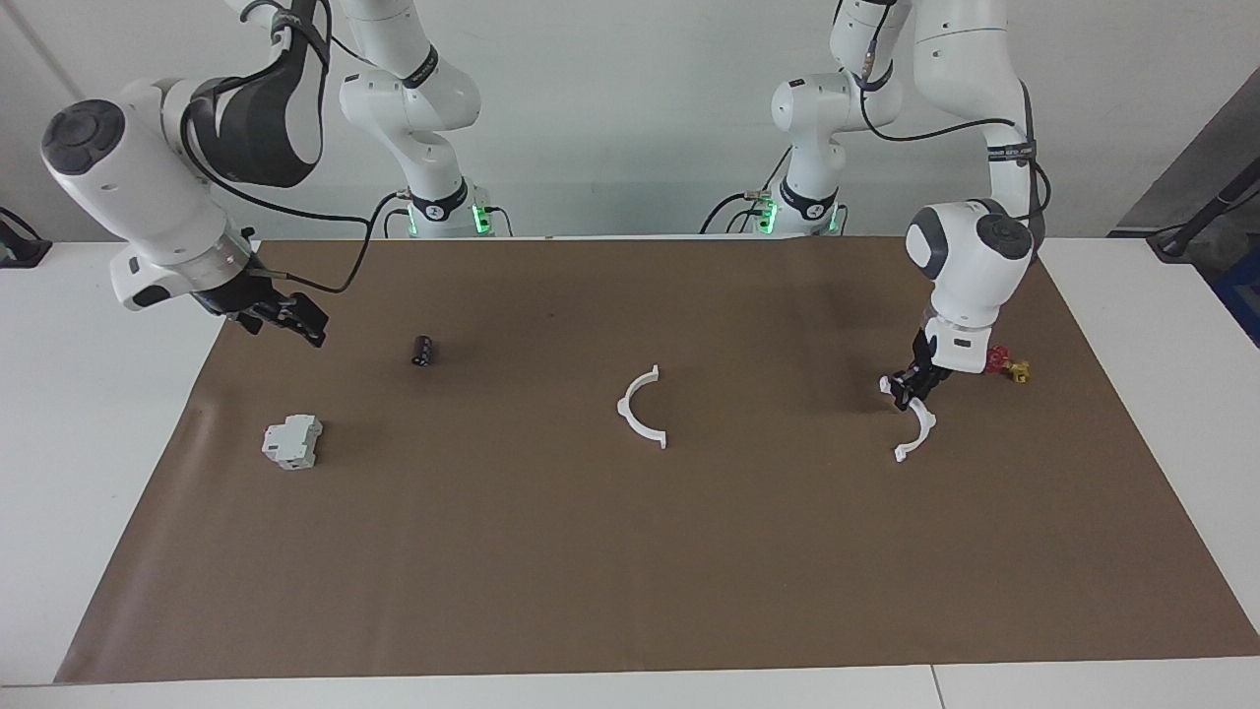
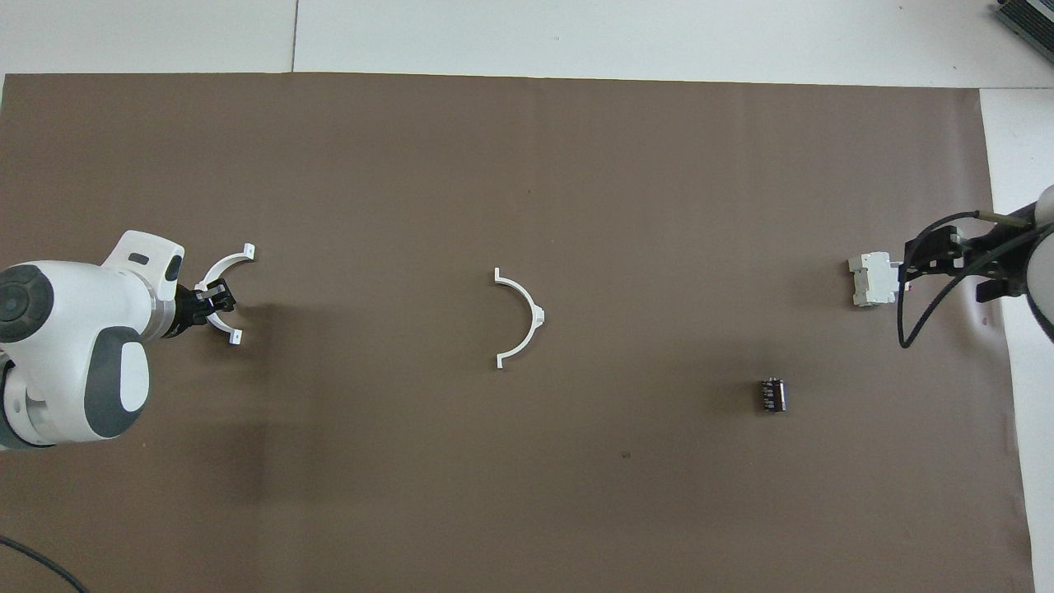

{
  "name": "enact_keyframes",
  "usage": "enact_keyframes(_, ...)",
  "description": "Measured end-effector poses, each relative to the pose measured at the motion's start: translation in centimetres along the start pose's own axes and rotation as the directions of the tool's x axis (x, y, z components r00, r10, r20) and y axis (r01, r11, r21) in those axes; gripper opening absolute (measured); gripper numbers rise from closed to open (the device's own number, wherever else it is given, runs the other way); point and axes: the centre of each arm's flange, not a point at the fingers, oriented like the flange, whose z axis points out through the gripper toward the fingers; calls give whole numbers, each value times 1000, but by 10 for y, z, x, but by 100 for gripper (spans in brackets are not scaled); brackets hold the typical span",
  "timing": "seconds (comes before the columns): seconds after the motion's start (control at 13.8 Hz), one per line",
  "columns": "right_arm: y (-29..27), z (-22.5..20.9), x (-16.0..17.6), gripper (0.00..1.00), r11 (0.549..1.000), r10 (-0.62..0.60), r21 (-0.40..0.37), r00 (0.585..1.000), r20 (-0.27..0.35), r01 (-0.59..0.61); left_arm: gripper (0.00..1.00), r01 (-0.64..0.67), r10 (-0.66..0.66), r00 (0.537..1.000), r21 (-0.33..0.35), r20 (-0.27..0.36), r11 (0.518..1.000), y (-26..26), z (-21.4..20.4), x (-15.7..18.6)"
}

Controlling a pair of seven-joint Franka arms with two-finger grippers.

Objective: Assemble drain pipe with both arms
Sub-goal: 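Carry the held clamp half toward the placed half with the left gripper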

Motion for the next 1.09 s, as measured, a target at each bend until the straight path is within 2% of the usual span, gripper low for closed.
enact_keyframes(0.15,-4,-23,-14,100,999,-35,4,999,-12,35,45,-3,3,1000,-1,0,1000,2,0,-1)
enact_keyframes(0.22,-10,-38,-23,100,998,-64,-3,998,-12,64,37,-4,4,1000,-1,0,1000,3,0,-1)
enact_keyframes(0.29,-18,-56,-33,100,994,-106,-21,994,-12,106,22,-5,5,1000,0,1,1000,3,1,-2)
enact_keyframes(0.36,-27,-73,-40,100,989,-144,-41,989,-15,143,12,-6,6,1000,0,1,1000,3,1,-2)
enact_keyframes(0.58,-50,-101,-54,100,981,-188,-57,982,-19,186,11,-10,10,1000,0,1,1000,3,1,-3)
enact_keyframes(0.65,-47,-101,-53,100,982,-182,-57,983,-19,181,7,-11,11,1000,-1,1,1000,3,1,-3)
enact_keyframes(0.87,-27,-95,-50,100,982,-184,-54,983,0,184,7,0,0,1000,-9,-13,1000,13,-2,-4)
enact_keyframes(1.09,-16,-83,-52,100,971,-231,-51,972,29,233,7,46,-47,998,-34,-34,998,57,-26,-7)
